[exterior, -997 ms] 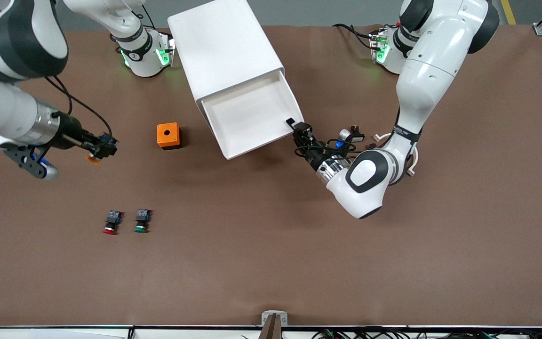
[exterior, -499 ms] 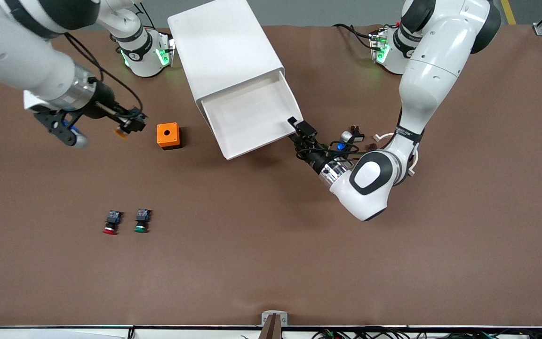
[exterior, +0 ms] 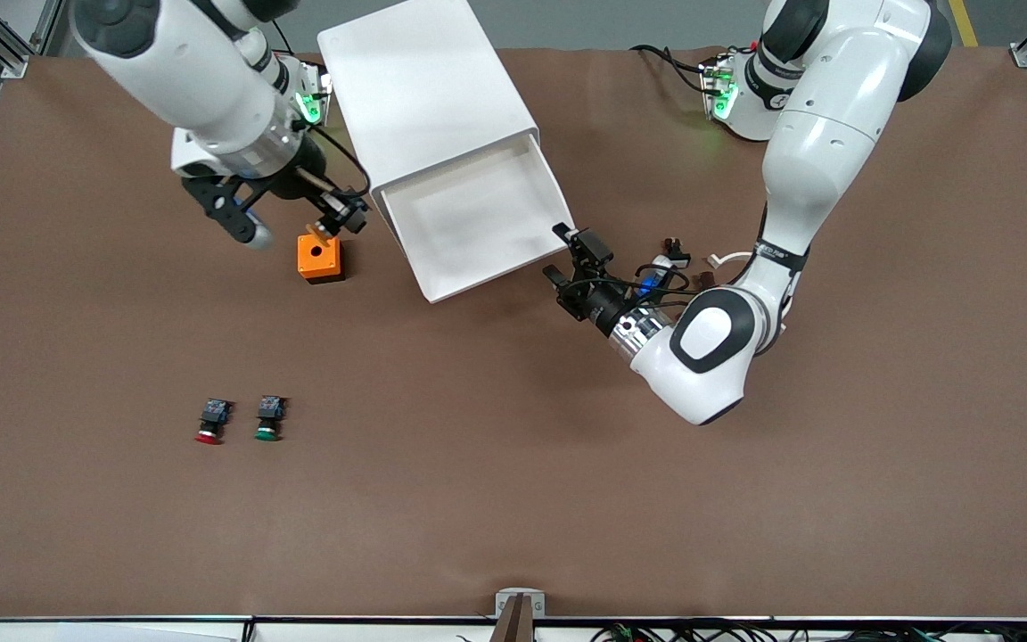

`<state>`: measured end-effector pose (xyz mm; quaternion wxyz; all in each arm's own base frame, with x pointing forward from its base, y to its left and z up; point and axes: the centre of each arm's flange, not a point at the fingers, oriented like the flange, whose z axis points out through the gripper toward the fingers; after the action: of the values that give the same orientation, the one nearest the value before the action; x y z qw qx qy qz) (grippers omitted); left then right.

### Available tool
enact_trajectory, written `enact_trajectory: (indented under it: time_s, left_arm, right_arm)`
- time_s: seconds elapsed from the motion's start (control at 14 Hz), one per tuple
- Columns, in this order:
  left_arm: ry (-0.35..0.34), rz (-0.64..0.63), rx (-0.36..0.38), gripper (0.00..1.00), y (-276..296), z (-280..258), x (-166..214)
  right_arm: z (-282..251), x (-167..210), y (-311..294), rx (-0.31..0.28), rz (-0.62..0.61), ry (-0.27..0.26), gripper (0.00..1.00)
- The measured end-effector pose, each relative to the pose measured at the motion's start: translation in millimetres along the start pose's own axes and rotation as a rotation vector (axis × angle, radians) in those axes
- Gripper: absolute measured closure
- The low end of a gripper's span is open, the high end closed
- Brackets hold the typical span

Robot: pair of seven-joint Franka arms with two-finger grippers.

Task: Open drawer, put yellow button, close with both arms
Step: 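Lift the yellow button with the right gripper and carry it over the drawer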

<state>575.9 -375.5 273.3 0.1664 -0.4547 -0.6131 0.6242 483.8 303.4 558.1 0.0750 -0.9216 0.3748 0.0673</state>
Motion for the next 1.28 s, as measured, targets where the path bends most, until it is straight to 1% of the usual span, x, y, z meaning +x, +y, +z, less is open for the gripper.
enact_trajectory:
  time_s: [0.21,0.43,0.5,0.64,0.71,0.85,0.93,1.0,1.14,1.28]
  left_arm:
    - [-0.007,0.145,-0.041,0.00,-6.5,-16.5,-5.7]
    - [-0.006,0.304,-0.106,0.00,-5.8,-37.1,-3.8]
    - [0.002,0.342,-0.135,0.00,-3.6,-40.7,-3.6]
    - [0.041,0.421,-0.184,0.00,-0.1,-39.2,-6.6]
    - [0.080,0.467,-0.214,0.00,0.5,-35.9,-10.3]
    - [0.190,0.572,-0.292,0.00,-4.8,-24.7,-25.1]
    - [0.231,0.627,-0.332,0.00,-11.9,-21.9,-34.1]
    - [0.279,0.681,-0.375,0.00,-21.9,-21.9,-42.6]
    - [0.395,0.785,-0.478,0.00,-48.6,-24.4,-60.3]
    - [0.489,0.881,-0.569,0.00,-80.9,-26.1,-78.0]
  right_arm:
    - [15.9,-25.6,-12.0,0.010,0.022,0.003,0.58]
    - [36.6,-41.1,-22.9,0.010,0.041,0.005,0.58]
    - [47.4,-48.1,-26.2,0.015,0.048,0.008,0.58]
    - [72.9,-64.3,-30.7,0.029,0.056,0.013,0.58]
    - [85.0,-71.9,-32.3,0.029,0.062,0.017,0.58]
    - [104.3,-82.1,-36.2,0.019,0.074,0.030,0.58]
    - [111.4,-85.5,-37.8,0.011,0.076,0.037,0.58]
    - [117.3,-89.6,-38.9,0.004,0.075,0.041,0.58]
    - [128.3,-101.2,-40.6,-0.011,0.077,0.042,0.58]
    - [139.8,-113.9,-43.9,-0.011,0.090,0.044,0.58]
